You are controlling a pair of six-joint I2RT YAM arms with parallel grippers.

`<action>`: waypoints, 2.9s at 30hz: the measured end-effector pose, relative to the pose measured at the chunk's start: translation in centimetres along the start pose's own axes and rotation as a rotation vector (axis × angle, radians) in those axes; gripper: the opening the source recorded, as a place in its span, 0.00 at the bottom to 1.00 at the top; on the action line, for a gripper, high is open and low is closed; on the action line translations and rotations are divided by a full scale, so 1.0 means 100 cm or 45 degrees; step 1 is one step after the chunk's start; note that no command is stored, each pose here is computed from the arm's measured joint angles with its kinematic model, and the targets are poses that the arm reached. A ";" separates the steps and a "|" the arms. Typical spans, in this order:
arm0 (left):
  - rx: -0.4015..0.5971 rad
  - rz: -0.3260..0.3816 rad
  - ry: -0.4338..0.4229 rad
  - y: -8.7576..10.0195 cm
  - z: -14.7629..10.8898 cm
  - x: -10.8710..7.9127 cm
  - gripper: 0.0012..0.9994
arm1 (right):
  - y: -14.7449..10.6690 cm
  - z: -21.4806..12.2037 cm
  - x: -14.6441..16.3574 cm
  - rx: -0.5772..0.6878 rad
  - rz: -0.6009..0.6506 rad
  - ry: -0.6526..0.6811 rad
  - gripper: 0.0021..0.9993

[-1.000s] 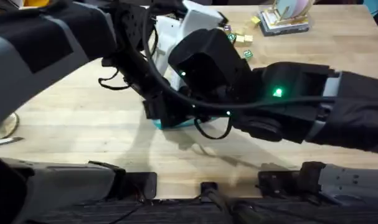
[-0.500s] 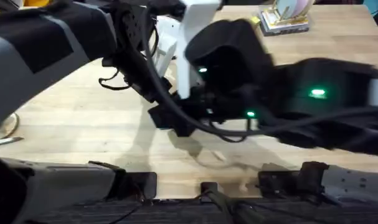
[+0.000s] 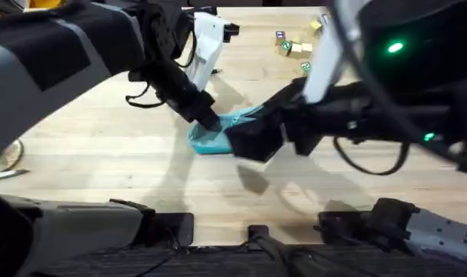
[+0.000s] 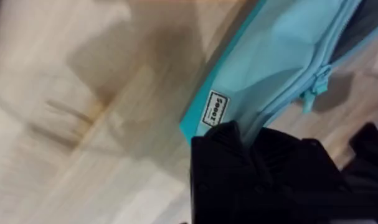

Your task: Unzip the bag, pick up the pens from the table one at a time and place them inside, then zip the bag closed.

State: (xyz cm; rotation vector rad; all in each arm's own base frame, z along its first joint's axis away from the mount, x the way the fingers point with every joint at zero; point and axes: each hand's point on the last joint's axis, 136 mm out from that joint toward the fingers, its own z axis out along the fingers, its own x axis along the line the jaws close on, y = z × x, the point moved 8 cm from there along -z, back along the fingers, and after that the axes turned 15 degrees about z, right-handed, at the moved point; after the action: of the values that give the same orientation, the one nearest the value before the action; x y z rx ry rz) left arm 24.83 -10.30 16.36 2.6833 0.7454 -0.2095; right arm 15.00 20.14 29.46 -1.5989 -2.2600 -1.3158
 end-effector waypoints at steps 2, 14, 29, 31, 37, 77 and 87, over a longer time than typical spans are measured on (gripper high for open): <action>-0.034 0.019 0.025 0.005 0.000 0.003 0.04 | 0.004 -0.006 -0.007 -0.027 0.017 -0.025 1.00; -0.128 0.052 0.041 0.016 -0.001 0.007 0.99 | 0.018 -0.014 -0.031 -0.107 0.034 -0.120 1.00; -0.134 0.267 0.101 0.009 -0.024 -0.009 1.00 | 0.026 -0.018 -0.046 -0.142 0.030 -0.181 1.00; -0.167 0.337 0.144 0.007 -0.039 -0.019 1.00 | 0.025 -0.019 -0.048 -0.129 0.022 -0.192 1.00; -0.232 0.502 0.247 -0.006 -0.074 -0.050 0.99 | 0.012 -0.018 -0.053 -0.014 -0.006 -0.224 1.00; -0.311 0.428 0.608 -0.070 -0.136 -0.098 0.99 | 0.034 0.029 -0.053 0.559 -0.709 -0.206 0.03; -0.323 0.443 0.603 -0.069 -0.136 -0.098 0.99 | 0.024 0.065 -0.063 0.727 -0.735 -0.100 0.03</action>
State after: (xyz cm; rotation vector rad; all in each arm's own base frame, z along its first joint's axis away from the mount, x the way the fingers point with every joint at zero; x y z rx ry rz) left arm 13.52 -4.39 29.23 2.5770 0.3773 0.5834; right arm 22.29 20.15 23.60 -0.8553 -2.9055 -0.5547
